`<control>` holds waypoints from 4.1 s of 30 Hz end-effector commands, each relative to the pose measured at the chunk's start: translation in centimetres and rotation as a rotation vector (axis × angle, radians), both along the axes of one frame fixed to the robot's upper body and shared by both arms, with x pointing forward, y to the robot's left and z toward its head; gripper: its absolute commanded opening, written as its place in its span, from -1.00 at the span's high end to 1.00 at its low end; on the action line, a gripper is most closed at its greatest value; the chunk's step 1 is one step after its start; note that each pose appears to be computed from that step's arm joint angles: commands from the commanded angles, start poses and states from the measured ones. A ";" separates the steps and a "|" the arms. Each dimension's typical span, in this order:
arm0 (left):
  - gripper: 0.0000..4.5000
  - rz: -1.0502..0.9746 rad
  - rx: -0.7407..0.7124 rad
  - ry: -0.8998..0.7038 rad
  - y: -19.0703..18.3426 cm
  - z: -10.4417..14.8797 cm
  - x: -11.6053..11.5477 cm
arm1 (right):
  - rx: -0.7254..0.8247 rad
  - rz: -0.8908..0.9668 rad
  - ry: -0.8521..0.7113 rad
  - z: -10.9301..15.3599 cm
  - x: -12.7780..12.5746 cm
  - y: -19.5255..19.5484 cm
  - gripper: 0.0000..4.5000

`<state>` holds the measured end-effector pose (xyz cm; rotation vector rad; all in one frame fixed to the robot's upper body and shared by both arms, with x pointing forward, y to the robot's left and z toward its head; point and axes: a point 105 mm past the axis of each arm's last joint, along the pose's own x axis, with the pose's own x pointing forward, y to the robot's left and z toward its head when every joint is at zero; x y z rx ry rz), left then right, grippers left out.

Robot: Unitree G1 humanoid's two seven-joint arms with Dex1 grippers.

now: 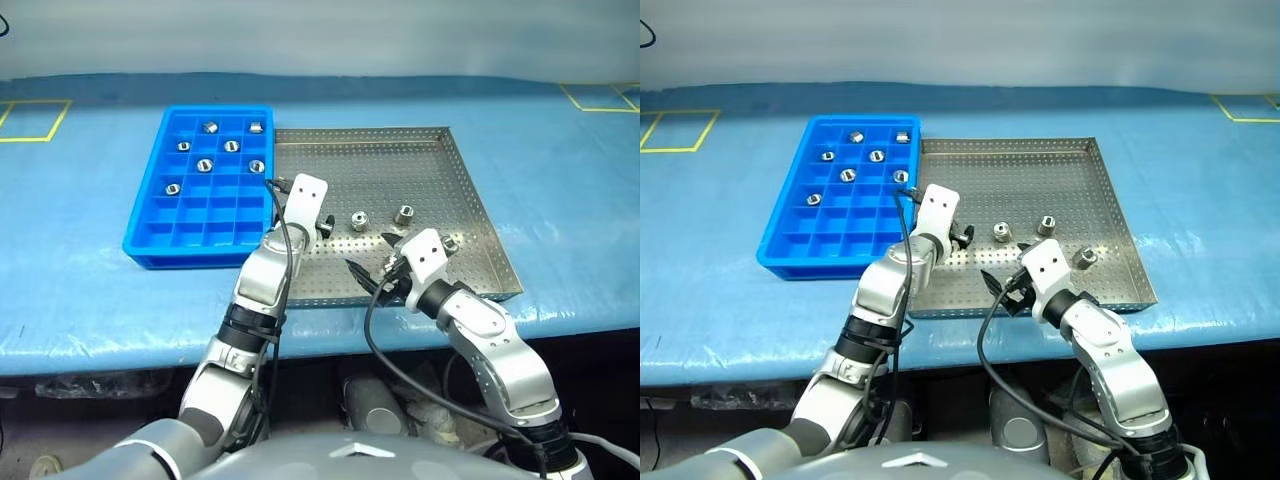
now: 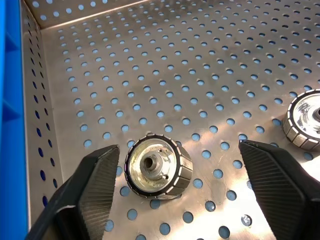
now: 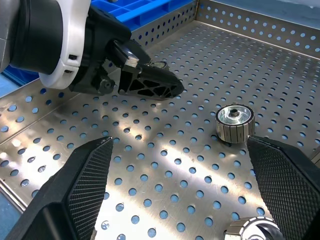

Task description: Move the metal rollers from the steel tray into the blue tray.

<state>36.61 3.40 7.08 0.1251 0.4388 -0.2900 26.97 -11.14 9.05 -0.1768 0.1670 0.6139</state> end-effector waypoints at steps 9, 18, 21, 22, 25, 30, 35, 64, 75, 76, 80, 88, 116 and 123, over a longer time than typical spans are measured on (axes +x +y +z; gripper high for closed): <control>0.99 0.060 -0.080 0.050 0.1 -0.8 0.4 | 0.007 0.022 -0.058 1.4 0.0 0.4 -1.00; 0.57 -0.013 -0.143 -0.050 -0.9 1.7 0.1 | 0.001 0.021 -0.054 1.1 0.1 0.4 -1.00; 0.11 -0.020 -0.135 -0.087 -1.1 2.9 0.0 | -0.001 0.022 -0.051 1.0 0.2 0.3 -1.00; -0.03 -0.022 -0.142 -0.094 -1.2 3.3 0.0 | -0.001 0.023 -0.050 1.0 0.2 0.4 -1.00; -0.45 -0.025 -0.133 -0.127 -1.3 4.0 0.1 | -0.004 0.025 -0.049 0.9 0.2 0.4 -1.00; -0.45 0.000 -0.101 -0.138 -0.9 3.6 0.8 | -0.007 0.028 -0.046 0.7 0.2 0.5 -1.00; -0.45 0.076 -0.090 -0.107 0.2 2.2 2.0 | -0.008 0.026 -0.042 0.7 0.1 0.5 -1.00; 0.21 0.073 -0.163 0.001 -0.8 -0.7 2.5 | -0.002 0.021 -0.039 0.6 0.1 0.6 -1.00; -0.79 0.099 -0.176 0.025 -0.9 -0.9 2.1 | -0.007 0.027 -0.041 0.6 0.2 0.7 -1.00; -0.79 0.098 -0.188 0.034 -0.9 -1.0 2.1 | -0.006 0.025 -0.041 0.6 0.2 0.7 -1.00; -0.51 0.108 -0.258 0.069 -1.2 -1.2 2.1 | -0.009 0.021 -0.042 0.6 0.2 0.6 -1.00; 0.57 0.114 -0.326 0.126 -1.8 -1.5 2.1 | -0.010 0.011 -0.045 0.6 0.2 0.5 -1.00; 0.56 0.301 -0.174 -0.316 0.8 7.2 0.3 | -0.005 0.025 -0.033 0.3 0.3 0.8 -1.00; 0.56 0.740 0.013 -0.421 8.3 7.7 -0.7 | -0.006 0.030 -0.027 0.1 0.3 0.9 -1.00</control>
